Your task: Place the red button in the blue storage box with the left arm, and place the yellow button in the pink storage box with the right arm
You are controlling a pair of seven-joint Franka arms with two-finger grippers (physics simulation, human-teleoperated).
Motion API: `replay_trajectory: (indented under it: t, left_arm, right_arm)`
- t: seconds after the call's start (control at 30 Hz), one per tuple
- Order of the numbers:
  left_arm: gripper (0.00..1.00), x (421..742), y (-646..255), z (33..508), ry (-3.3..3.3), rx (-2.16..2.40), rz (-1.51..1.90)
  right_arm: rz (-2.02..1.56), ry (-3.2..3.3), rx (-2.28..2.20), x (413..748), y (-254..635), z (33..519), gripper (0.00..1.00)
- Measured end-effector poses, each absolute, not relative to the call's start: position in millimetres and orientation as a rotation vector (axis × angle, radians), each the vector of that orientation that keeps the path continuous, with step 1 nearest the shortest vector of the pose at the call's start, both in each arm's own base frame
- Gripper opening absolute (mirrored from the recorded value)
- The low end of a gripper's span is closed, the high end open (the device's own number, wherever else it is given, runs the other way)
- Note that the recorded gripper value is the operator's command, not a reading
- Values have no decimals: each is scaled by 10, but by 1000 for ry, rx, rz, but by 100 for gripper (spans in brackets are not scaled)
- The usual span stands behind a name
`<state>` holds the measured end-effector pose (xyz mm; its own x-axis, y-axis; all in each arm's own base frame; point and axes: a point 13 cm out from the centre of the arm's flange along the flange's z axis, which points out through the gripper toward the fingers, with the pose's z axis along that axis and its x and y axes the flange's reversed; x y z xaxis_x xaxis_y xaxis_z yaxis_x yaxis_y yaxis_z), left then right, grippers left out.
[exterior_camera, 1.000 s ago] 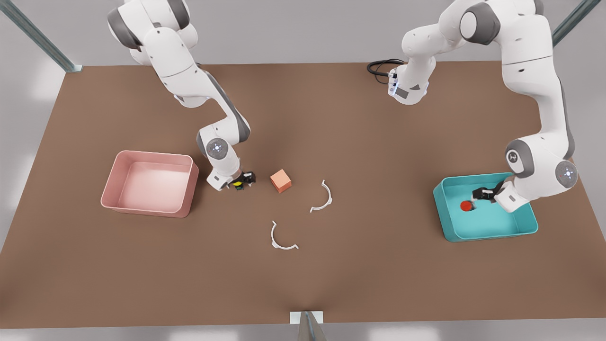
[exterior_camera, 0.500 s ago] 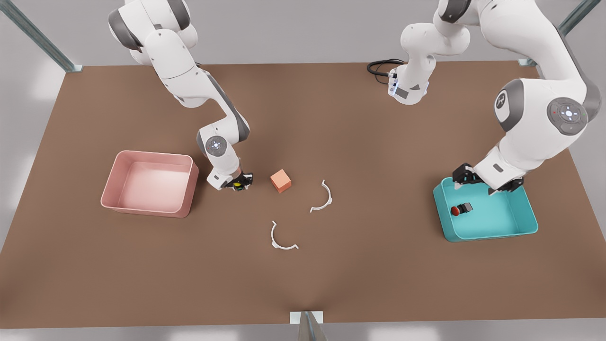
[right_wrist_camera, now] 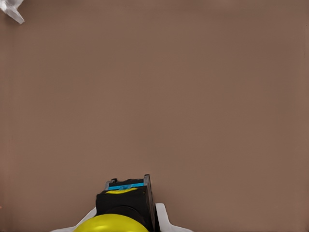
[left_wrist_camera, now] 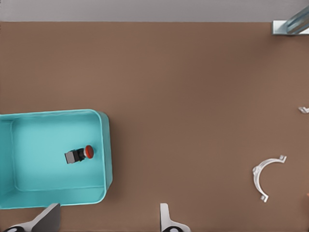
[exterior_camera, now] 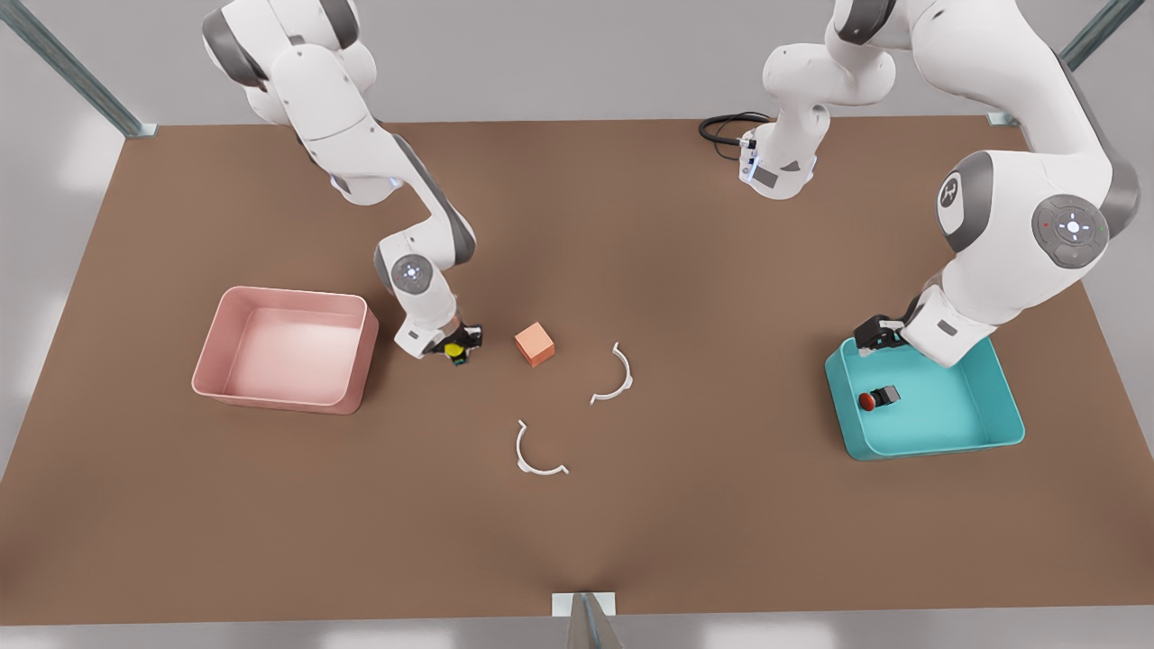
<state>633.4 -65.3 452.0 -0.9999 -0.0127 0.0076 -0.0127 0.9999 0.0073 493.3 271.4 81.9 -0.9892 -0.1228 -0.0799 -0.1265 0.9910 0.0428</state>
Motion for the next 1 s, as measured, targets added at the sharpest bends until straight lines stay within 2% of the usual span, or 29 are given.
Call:
replay_trajectory:
  t: [0.1,0.13,0.23,0.3,0.4,0.5,0.67,0.7,0.73,0.8,0.87,0.9,0.93,0.97,1.0]
  left_arm:
    - [100,6314,-699,4520,-3129,49,-11]
    - [100,6309,-704,4523,-3128,60,-11]
    - [100,6301,-702,4523,-3124,92,-12]
    - [100,6297,-703,4523,-3122,110,-14]
    - [100,6292,-732,4514,-3119,127,-17]
    - [100,6292,-741,4512,-3119,145,-19]
    - [100,6293,-734,4510,-3117,174,-20]
    - [100,6294,-734,4507,-3116,178,-20]
    - [100,6294,-734,4507,-3116,183,-20]
    - [100,6294,-734,4506,-3116,190,-20]
    - [100,6294,-732,4509,-3116,197,-20]
    - [100,6293,-734,4511,-3116,200,-20]
    - [100,6293,-733,4511,-3116,203,-20]
    - [100,6293,-735,4512,-3116,205,-20]
    - [100,6293,-738,4516,-3116,207,-19]
  right_arm:
    - [133,2935,-80,5763,2536,1758,46]
    - [130,2914,-30,5947,2303,2017,46]
    - [56,2920,57,6108,1555,2411,46]
    - [-6,2974,111,5950,1042,2404,46]
    - [-75,3086,176,5486,432,2151,48]
    - [-107,3175,260,5159,-166,1884,54]
    - [-121,3277,181,4906,-273,1577,56]
    - [-125,3288,145,4889,-224,1548,95]
    - [-133,3296,119,4878,-203,1528,100]
    - [-152,3294,87,4923,-199,1554,100]
    - [-152,3254,75,5156,-214,1717,100]
    - [-146,3197,82,5450,-252,1980,100]
    - [-139,3103,92,5914,-296,2498,100]
    - [-132,2985,94,6398,-310,3265,100]
    - [-122,2891,83,6662,-252,3995,100]
